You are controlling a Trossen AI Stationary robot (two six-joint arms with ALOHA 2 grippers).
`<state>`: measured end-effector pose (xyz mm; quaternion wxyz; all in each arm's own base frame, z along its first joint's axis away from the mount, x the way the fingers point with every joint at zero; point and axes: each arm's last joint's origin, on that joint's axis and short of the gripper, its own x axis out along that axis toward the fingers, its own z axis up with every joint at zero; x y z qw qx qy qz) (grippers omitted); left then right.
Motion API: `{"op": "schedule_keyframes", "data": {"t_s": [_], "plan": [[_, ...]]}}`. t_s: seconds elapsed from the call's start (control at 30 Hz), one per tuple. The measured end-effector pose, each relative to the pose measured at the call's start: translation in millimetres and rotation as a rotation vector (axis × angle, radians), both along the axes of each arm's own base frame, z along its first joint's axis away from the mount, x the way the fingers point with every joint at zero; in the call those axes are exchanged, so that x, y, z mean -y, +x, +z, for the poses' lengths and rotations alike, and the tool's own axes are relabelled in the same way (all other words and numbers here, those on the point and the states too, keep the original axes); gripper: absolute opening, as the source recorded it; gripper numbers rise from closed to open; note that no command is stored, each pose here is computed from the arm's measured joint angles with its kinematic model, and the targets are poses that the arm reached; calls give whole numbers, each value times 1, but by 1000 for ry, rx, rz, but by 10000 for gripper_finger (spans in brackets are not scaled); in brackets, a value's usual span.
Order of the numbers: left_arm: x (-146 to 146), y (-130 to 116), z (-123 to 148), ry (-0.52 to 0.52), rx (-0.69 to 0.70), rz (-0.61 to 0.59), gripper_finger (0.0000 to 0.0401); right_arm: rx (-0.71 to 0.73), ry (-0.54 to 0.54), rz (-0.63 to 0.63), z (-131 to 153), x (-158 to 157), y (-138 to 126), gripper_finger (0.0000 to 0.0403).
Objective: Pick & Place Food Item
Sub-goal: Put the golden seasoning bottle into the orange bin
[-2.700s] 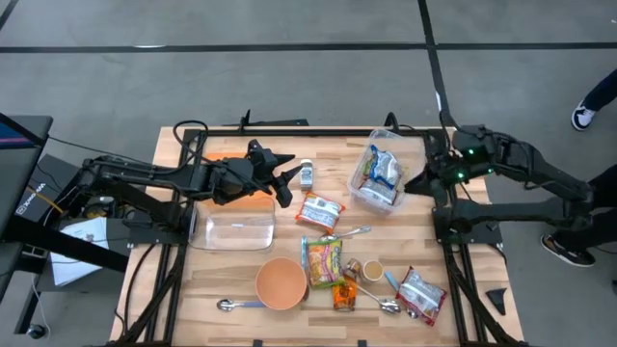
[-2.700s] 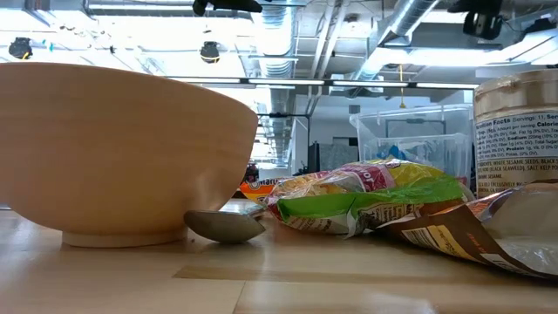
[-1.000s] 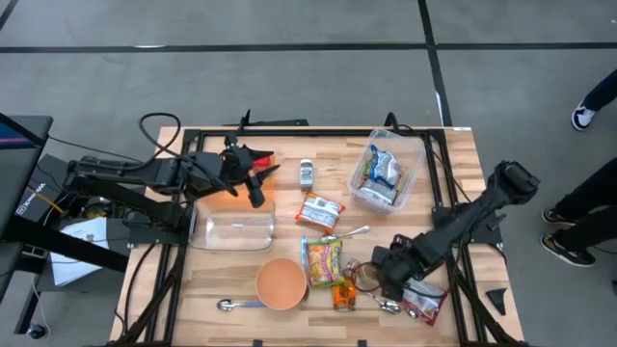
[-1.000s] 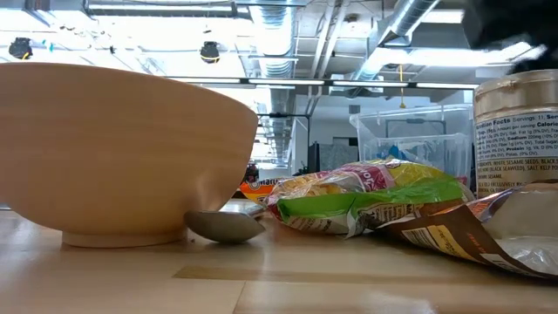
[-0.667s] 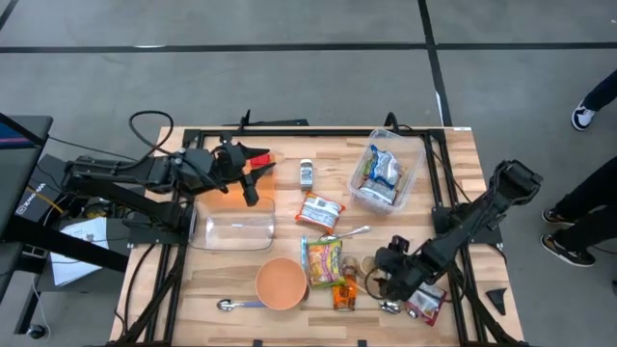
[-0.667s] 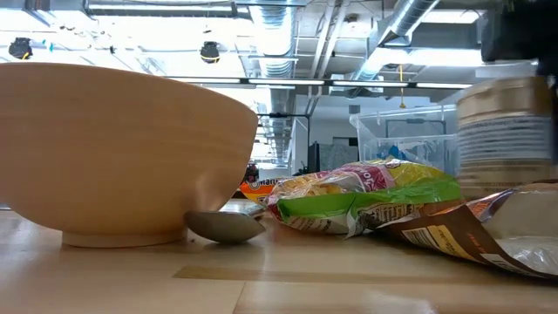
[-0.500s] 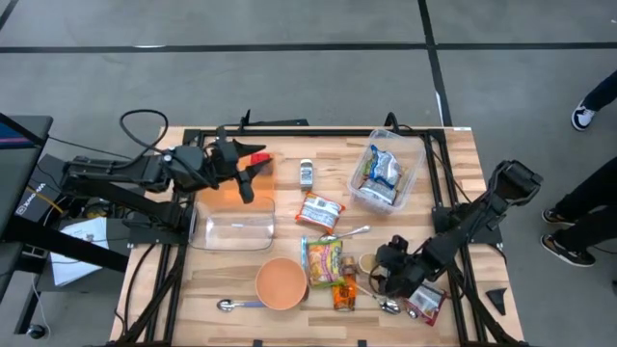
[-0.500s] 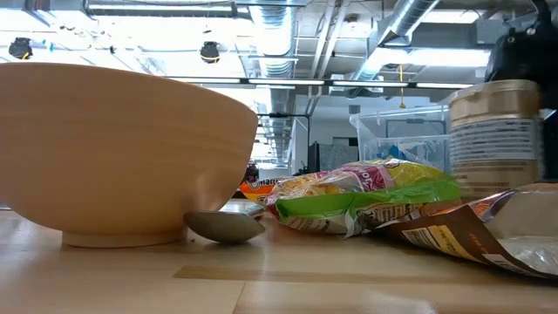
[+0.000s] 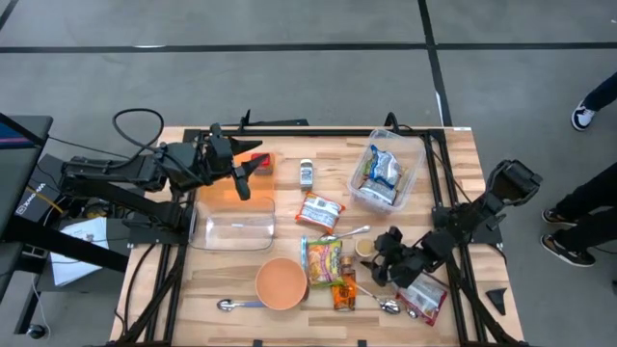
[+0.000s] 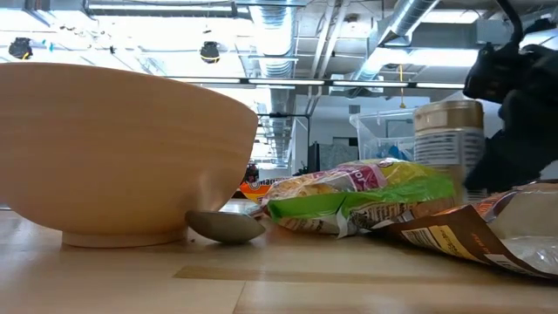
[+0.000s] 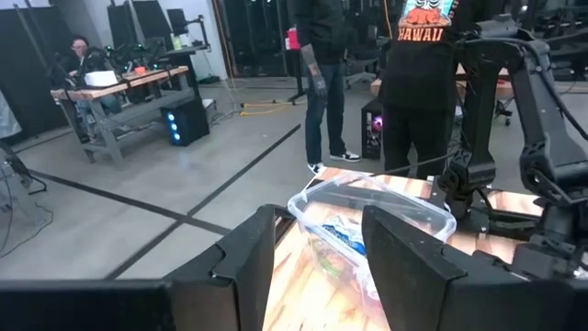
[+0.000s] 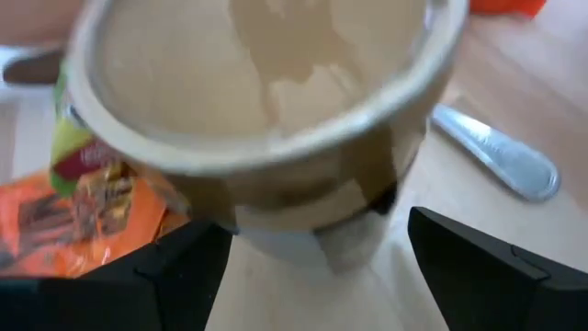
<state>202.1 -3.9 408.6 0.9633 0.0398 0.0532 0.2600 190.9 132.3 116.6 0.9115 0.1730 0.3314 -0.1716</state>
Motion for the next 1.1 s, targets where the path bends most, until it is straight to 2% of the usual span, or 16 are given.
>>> {"op": "schedule_keyframes", "data": {"t_s": [0.2, 0.47, 0.63, 0.8, 0.9, 1.1], "plan": [[0, 0, 0, -22, 9, 4, 158, 43, -40, -59, -4, 10, 0, 323], [0, 0, 0, -25, 10, 4, 158, 37, -86, -99, -6, 24, 7, 323], [0, 0, 0, -62, 32, 7, 158, 36, -91, -137, -5, 32, 11, 322], [5, 0, 0, -66, 33, -14, 158, 54, -106, -125, -3, 35, 16, 300], [7, 0, -1, -66, 31, -25, 158, 63, -86, -119, -2, 36, 19, 276], [7, 0, -1, -65, 30, -28, 158, 89, 39, -64, 5, 27, 26, 276]]}}
